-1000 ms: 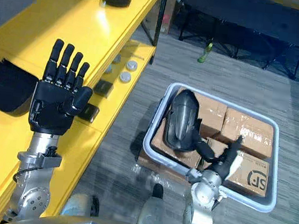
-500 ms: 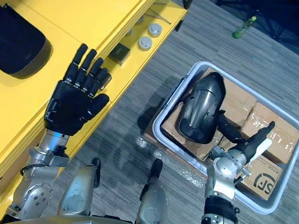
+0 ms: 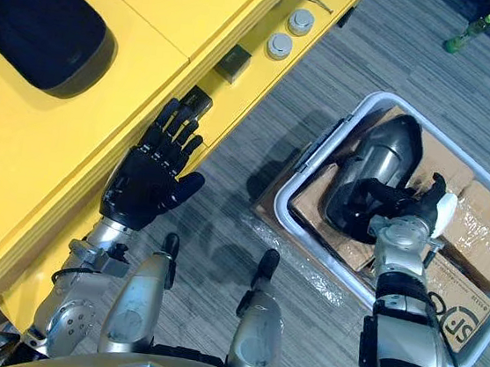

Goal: Walk over and take three plastic housings, then place them on the shelf

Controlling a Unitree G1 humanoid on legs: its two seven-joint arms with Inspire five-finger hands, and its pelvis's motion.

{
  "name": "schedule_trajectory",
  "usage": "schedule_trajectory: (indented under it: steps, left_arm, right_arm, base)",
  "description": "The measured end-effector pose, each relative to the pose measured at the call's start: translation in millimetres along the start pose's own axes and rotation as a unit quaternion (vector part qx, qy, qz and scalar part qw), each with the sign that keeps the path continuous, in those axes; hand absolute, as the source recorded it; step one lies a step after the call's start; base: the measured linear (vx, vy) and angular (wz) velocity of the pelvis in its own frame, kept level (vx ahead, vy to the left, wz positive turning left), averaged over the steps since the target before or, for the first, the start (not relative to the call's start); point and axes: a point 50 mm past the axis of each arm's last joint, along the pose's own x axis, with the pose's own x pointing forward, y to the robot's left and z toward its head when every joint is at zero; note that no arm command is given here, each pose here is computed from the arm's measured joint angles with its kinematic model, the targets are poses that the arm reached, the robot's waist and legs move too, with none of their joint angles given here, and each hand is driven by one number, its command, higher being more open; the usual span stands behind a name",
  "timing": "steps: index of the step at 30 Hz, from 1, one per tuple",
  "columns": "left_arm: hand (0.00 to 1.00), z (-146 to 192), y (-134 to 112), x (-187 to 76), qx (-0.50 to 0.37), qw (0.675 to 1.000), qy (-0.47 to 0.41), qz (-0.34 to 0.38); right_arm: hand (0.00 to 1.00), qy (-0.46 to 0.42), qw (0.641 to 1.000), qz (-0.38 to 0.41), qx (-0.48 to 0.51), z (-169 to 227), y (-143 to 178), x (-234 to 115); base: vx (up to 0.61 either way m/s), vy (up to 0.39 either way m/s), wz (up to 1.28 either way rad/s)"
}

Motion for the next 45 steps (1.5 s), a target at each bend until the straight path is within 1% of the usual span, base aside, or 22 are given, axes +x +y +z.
schedule_trajectory:
  steps: [3, 7, 9, 12, 14, 17, 19, 22, 23, 26, 29, 30, 32, 33, 36, 37, 39, 43, 45]
  left_arm:
    - [1.00, -2, 3, -4, 0.002, 1.000, 0.008, 0.008]
    - [1.00, -3, 4, -8, 0.003, 1.000, 0.014, 0.011]
    - [1.00, -2, 3, -9, 0.004, 1.000, 0.015, 0.008]
    - [1.00, 6, -1, -8, 0.011, 1.000, 0.008, -0.011]
    - [1.00, 11, -4, -7, 0.024, 0.999, 0.006, -0.026]
    - [1.00, 19, -4, -9, 0.037, 0.999, -0.007, -0.040]
    - [1.00, 26, -4, -10, 0.046, 0.998, -0.016, -0.049]
    - [1.00, 26, -5, -12, 0.045, 0.998, -0.013, -0.051]
    - [1.00, 24, -6, -13, 0.046, 0.998, -0.006, -0.049]
    - [1.00, 15, -11, -12, 0.038, 0.998, 0.019, -0.052]
    - [1.00, 3, -20, -10, -0.006, 0.997, 0.046, -0.059]
    - [1.00, -6, -28, -7, -0.035, 0.995, 0.068, -0.067]
    - [1.00, -11, -33, -4, -0.045, 0.993, 0.082, -0.067]
    - [1.00, -17, -38, 1, -0.050, 0.993, 0.095, -0.056]
    - [1.00, -25, -30, 9, -0.045, 0.993, 0.106, -0.021]
    - [1.00, -28, -23, 11, -0.035, 0.993, 0.113, -0.003]
    - [1.00, -30, -19, 11, -0.027, 0.993, 0.116, 0.011]
    - [1.00, -30, -20, 12, -0.011, 0.993, 0.115, 0.013]
    - [1.00, -30, -21, 18, -0.001, 0.994, 0.108, 0.013]
  right_arm:
    - [0.00, 0.028, 0.999, 0.005, -0.036, -5, -18, 7]
    - [0.00, 0.063, 0.997, 0.015, -0.046, -16, -17, 7]
    - [0.00, 0.080, 0.994, 0.025, -0.064, -26, -11, 4]
    - [0.00, 0.104, 0.991, 0.049, -0.061, -36, 5, -3]
    - [0.00, 0.118, 0.990, 0.047, -0.062, -47, 11, -9]
    - [0.00, 0.117, 0.990, 0.045, -0.065, -56, 12, -14]
    - [0.00, 0.104, 0.991, 0.043, -0.075, -64, 23, -25]
    - [0.00, 0.090, 0.992, 0.045, -0.074, -71, 37, -41]
    - [0.00, 0.076, 0.993, 0.044, -0.081, -72, 41, -48]
    - [0.00, 0.002, 0.995, 0.033, -0.099, -54, 41, -58]
    - [0.00, -0.086, 0.990, 0.003, -0.110, -26, 35, -66]
    - [0.00, -0.138, 0.985, -0.015, -0.106, -9, 33, -72]
    - [0.00, -0.170, 0.979, -0.027, -0.105, 1, 32, -75]
    - [0.00, -0.206, 0.972, -0.042, -0.102, 10, 32, -81]
    - [0.00, -0.256, 0.961, -0.051, -0.096, 23, 35, -90]
    - [0.00, -0.282, 0.955, -0.053, -0.078, 28, 35, -96]
    - [0.00, -0.309, 0.948, -0.054, -0.049, 35, 39, -105]
    - [0.00, -0.366, 0.929, -0.054, -0.025, 47, 45, -119]
    - [0.00, -0.395, 0.918, -0.047, -0.001, 53, 50, -128]
  base:
    - [-0.03, -0.012, 0.14]
    - [-0.01, -0.019, 0.05]
    - [0.01, -0.017, -0.01]
    - [0.00, -0.042, -0.04]
    - [0.01, -0.053, 0.00]
    - [0.01, -0.025, 0.02]
    - [0.02, -0.020, -0.01]
    - [0.08, -0.039, -0.10]
    - [0.11, -0.024, -0.17]
    - [0.08, -0.014, -0.20]
    - [0.05, -0.007, -0.19]
    - [0.03, 0.005, -0.19]
    - [0.02, 0.013, -0.22]
    - [-0.02, 0.023, -0.23]
    - [-0.04, 0.022, -0.20]
    - [-0.07, 0.019, -0.23]
    - [-0.07, 0.013, -0.23]
    - [-0.03, -0.001, -0.06]
    - [-0.02, 0.017, -0.08]
